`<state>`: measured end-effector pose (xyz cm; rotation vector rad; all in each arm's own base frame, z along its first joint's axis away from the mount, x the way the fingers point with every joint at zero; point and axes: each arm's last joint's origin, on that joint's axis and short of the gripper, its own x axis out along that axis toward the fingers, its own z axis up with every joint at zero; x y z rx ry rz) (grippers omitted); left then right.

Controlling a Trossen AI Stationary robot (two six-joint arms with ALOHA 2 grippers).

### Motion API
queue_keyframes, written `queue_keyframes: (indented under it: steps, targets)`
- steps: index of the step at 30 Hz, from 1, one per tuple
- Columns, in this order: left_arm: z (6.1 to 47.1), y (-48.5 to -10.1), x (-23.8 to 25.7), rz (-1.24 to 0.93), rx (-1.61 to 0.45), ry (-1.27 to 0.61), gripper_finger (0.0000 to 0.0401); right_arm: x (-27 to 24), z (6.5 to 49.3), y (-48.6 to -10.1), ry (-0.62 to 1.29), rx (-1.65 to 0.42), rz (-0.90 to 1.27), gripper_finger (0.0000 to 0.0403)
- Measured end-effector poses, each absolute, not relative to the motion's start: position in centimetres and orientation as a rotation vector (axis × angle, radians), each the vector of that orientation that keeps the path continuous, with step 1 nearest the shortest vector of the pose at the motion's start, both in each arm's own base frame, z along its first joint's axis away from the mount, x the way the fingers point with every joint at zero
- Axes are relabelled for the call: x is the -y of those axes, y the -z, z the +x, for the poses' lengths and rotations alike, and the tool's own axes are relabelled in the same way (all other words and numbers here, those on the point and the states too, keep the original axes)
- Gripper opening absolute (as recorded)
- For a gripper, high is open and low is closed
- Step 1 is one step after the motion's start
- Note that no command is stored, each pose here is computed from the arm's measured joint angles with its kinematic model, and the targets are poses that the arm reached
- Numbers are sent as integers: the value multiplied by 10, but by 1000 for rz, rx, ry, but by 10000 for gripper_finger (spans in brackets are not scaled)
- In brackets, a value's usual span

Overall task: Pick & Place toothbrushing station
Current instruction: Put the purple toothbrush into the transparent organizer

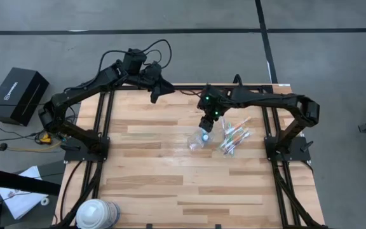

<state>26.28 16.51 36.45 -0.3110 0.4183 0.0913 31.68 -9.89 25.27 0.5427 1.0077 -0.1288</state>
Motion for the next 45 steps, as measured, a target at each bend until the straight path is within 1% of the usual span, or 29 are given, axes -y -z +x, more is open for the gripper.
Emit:
queue_keyframes:
  steps: [4,7,9,12,15,17,21,23,27,31,35,41,43,45]
  targets:
    - [265,-377,-166,-202,-308,-85,136,100,320,-287,110,-923,498,149]
    - [265,-398,-165,-105,-156,-121,136,99,318,-328,97,-779,459,143]
    - [262,-412,-164,-77,-51,-150,136,99,315,-363,102,-622,422,138]
    - [255,-434,-159,-103,82,-168,136,93,296,-421,93,-371,355,130]
    - [242,-461,-147,-127,191,-161,136,84,267,-465,120,-203,323,122]
    - [233,-473,-135,-133,245,-146,136,77,247,-482,136,-152,309,120]
    - [218,-495,-104,-141,363,-83,136,50,209,-511,94,-31,317,118]
    - [206,-504,-88,-152,413,-64,136,37,190,-517,74,-16,338,118]
    - [191,-516,-63,-159,482,-71,136,12,167,-514,103,-80,363,118]
    - [185,-520,-50,-162,517,-91,136,-5,162,-506,88,-175,375,118]
    - [190,-518,-44,-196,505,-121,136,-18,174,-499,29,-241,355,118]
    - [217,-506,-33,-255,452,-173,136,-29,204,-490,-9,-279,277,118]
    - [225,-503,-27,-271,438,-186,136,-29,211,-482,17,-334,294,118]
    - [233,-498,-22,-285,419,-198,136,-25,211,-468,129,-463,366,118]
